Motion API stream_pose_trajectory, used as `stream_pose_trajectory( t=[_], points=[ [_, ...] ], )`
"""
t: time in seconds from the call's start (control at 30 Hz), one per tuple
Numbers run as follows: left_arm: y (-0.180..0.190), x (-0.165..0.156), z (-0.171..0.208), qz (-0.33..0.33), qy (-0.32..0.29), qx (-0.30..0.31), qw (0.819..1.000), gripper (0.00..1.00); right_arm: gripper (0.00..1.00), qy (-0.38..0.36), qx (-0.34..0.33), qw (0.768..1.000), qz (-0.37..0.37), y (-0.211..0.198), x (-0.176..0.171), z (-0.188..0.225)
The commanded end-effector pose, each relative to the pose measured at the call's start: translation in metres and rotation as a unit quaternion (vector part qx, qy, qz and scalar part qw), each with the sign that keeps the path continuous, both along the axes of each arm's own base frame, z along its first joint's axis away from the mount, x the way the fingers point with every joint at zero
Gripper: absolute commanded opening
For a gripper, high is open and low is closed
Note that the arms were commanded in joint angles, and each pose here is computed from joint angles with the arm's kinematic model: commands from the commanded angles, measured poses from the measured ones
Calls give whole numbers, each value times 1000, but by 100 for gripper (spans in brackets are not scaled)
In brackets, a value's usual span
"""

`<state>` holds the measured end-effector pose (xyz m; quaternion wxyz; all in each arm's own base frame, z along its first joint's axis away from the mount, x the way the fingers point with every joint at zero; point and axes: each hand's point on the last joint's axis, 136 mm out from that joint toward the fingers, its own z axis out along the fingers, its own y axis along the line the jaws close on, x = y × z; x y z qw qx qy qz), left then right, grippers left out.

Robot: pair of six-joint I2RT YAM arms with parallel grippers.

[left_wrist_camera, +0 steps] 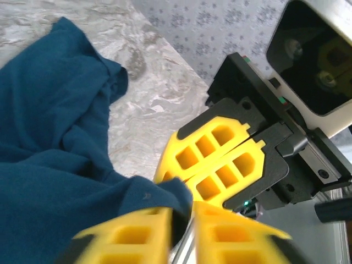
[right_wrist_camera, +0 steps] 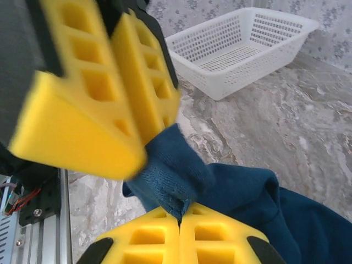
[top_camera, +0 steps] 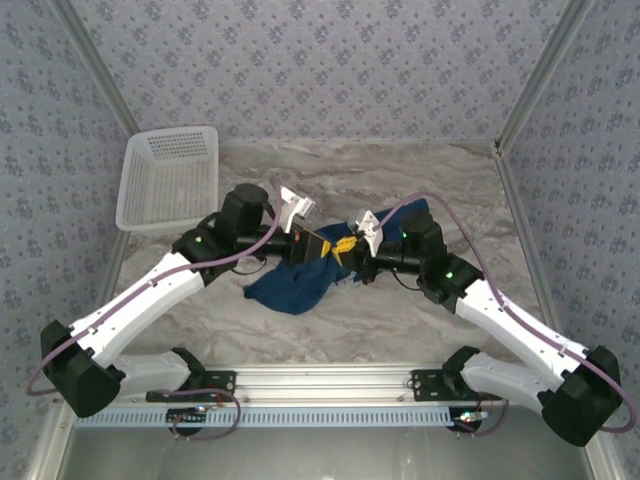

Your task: Fold the inside-out t-shirt

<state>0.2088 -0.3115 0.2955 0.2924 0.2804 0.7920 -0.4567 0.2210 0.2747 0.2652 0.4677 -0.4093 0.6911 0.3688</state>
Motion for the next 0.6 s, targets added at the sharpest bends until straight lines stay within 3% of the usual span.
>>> stream_pose_trajectory(
  t=[0.0,0.1,0.23,0.4,0.57],
  points=[
    [25,11,23,54,-109,13,992,43,0,28,29,999,-19,-10,2,3],
    [51,21,13,114,-175,34,977,57,0,56,63,996,-34,-16,9,13],
    [66,22,-14,136,-234,36,962,69,0,87,90,991,-44,-21,14,22],
    [51,16,-50,82,-258,64,961,80,0,108,105,987,-59,-29,22,29],
    [32,23,-78,46,-242,103,964,81,0,111,108,986,-65,-31,25,28]
  ],
)
